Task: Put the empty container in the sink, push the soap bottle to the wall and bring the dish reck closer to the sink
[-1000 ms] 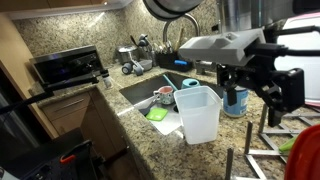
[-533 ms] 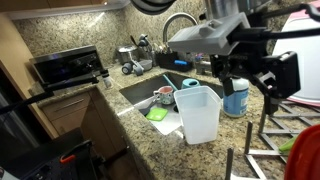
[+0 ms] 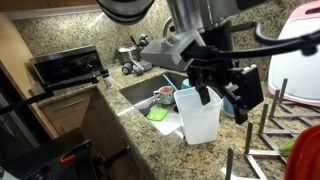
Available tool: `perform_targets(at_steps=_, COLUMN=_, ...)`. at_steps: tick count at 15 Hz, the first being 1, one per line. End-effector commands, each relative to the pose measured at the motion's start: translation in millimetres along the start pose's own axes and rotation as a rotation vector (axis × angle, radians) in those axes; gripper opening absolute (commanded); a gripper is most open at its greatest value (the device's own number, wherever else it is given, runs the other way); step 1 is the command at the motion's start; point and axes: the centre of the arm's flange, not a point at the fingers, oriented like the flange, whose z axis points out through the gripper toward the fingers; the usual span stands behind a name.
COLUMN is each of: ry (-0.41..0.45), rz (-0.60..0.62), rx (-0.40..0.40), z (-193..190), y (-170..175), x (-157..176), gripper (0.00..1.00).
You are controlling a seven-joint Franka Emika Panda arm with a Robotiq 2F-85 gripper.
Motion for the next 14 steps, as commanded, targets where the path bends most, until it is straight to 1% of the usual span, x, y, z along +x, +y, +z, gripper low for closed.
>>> perform_targets(at_steps=1, ry=0.023, rz=-0.028, rx=-0.011, z=-6.2, y=-11.6, x=-24.5, gripper=1.00)
perform_targets(at_steps=2, ry=0.016, rz=-0.039, rx=-0.012, z=-4.2, y=-12.9, x=-27.0, gripper=1.00)
perform_targets(at_steps=4, ry=0.000, rz=-0.049, rx=-0.015, z=1.8, y=-15.2, x=-29.4, gripper=0.81)
perform_targets(at_steps=5, ry=-0.008, rz=-0.055, rx=-0.017, z=5.8, y=-16.3, x=-30.0, gripper=0.65)
perform_targets(at_steps=6, ry=-0.012, rz=-0.059, rx=-0.019, z=8.8, y=-17.1, x=-30.9, gripper=0.58)
perform_targets(at_steps=7, ry=-0.019, rz=-0.065, rx=-0.022, z=12.3, y=-17.7, x=-31.4, gripper=0.49)
perform_targets(at_steps=8, ry=-0.026, rz=-0.069, rx=-0.023, z=14.5, y=-18.0, x=-31.7, gripper=0.42)
perform_targets(at_steps=9, ry=-0.029, rz=-0.069, rx=-0.029, z=17.3, y=-18.0, x=-31.7, gripper=0.34)
perform_targets(at_steps=11, ry=-0.033, rz=-0.081, rx=-0.037, z=19.7, y=-18.9, x=-33.1, gripper=0.20)
perform_targets(at_steps=12, ry=-0.035, rz=-0.094, rx=-0.043, z=20.3, y=-20.4, x=-34.8, gripper=0.12)
perform_targets(at_steps=13, ry=-0.034, rz=-0.105, rx=-0.043, z=20.0, y=-22.4, x=-36.4, gripper=0.05)
perform_targets(at_steps=14, ry=-0.033, rz=-0.116, rx=-0.048, z=17.8, y=-26.5, x=-38.9, gripper=0.00)
